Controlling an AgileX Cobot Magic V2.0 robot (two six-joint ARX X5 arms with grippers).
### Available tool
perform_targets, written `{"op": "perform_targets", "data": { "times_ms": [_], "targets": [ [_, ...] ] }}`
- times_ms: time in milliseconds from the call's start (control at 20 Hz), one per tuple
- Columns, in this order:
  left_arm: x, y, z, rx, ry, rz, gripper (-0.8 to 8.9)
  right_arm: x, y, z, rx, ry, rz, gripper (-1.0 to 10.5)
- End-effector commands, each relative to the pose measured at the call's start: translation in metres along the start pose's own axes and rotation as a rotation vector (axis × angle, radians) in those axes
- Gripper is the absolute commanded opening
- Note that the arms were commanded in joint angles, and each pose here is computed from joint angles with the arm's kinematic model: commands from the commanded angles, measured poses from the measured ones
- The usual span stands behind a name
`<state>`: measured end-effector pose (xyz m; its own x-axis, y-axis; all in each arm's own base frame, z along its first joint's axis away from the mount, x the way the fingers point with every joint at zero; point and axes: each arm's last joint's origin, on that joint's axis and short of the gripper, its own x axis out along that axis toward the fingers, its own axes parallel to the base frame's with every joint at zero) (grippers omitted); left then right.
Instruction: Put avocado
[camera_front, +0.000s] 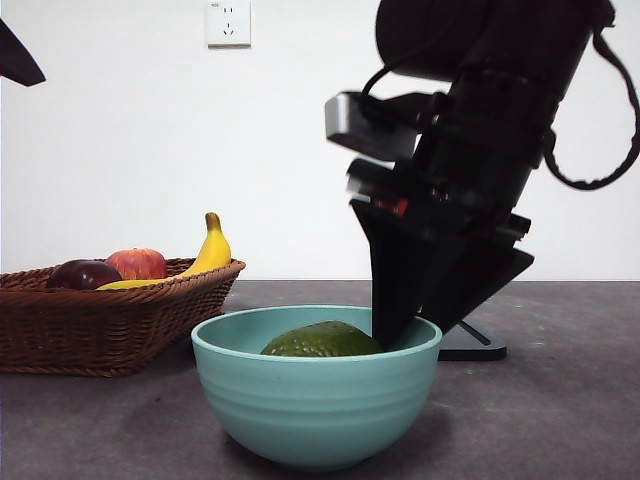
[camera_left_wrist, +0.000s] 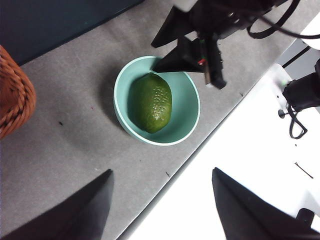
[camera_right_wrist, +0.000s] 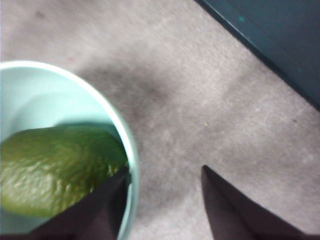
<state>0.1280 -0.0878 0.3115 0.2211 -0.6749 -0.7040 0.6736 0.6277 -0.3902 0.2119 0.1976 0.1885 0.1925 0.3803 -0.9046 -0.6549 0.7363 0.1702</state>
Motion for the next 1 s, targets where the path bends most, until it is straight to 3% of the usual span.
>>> {"op": "perform_targets", "data": {
  "times_ms": [50,200,450,700,1000],
  "targets": [
    [0.000,-0.001,0.002,0.031,-0.008,-0.010,3.11,0.007,0.006,0.005,0.001,-0.003,0.004,1.3],
    [0.000,-0.001,0.002,0.031,-0.008,-0.010,3.11,0.008,0.009,0.006,-0.007,-0.014,0.010,0.1],
    [0.000,-0.001,0.002,0.033,-0.008,-0.010,3.11,0.004,0.011,0.011,0.019,-0.026,0.023,0.1],
    [0.000,-0.001,0.002,0.033,-0.008,-0.010,3.11,-0.032,0.013,0.047,0.020,-0.095,0.018,0.1],
    [0.000,-0.001,0.002,0.033,-0.008,-0.010,3.11,-0.064,-0.031,0.097,0.103,-0.204,-0.043,0.1]
  ]
}}
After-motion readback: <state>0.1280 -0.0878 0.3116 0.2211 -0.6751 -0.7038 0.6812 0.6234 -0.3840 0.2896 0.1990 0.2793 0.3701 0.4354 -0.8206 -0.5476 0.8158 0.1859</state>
